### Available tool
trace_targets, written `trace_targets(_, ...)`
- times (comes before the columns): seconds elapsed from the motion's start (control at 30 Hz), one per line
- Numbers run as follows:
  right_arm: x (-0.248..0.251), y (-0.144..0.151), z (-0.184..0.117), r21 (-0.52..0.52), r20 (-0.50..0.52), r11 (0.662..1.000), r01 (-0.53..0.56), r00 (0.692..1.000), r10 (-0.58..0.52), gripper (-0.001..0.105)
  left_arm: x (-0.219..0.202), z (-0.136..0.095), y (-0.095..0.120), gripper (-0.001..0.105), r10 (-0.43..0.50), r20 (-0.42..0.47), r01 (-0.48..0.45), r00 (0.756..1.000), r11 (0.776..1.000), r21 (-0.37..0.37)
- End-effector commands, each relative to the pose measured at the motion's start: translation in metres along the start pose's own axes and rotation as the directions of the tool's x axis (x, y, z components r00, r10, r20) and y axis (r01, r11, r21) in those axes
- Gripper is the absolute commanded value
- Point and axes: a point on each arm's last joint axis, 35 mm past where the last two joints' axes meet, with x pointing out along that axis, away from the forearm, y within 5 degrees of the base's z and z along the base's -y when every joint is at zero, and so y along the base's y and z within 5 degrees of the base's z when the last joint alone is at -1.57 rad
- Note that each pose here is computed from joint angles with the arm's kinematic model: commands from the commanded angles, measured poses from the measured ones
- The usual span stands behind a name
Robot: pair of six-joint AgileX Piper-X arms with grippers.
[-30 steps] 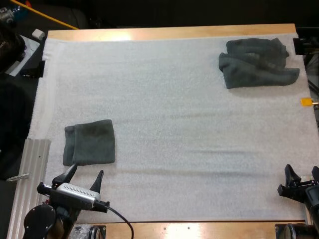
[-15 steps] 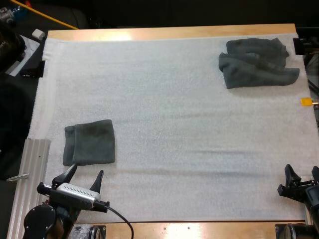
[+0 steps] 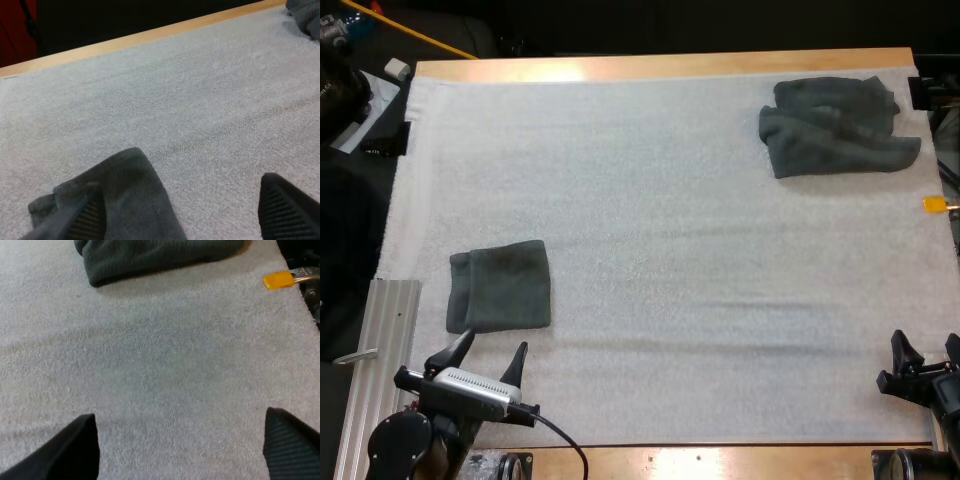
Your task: Pick towel from pile, fold and stack
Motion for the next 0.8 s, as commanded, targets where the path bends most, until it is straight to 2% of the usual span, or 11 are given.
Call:
trace_targets(0.0, 0.0001, -0.0003, 0.0017, -0.004, 0.002, 1.000, 0.000, 1.000, 0.000, 0.066, 0.0015, 0.0022, 0.0002, 0.062, -0.002, -0.002, 0.002, 1.000, 1.000, -0.005)
trace_targets(0.77, -0.0001, -0.0004, 0.0017, -0.004, 0.001, 1.000, 0.004, 1.000, -0.004, 0.066, 0.0016, 0.0019, 0.0001, 0.062, -0.004, -0.003, 0.004, 1.000, 1.000, -0.006)
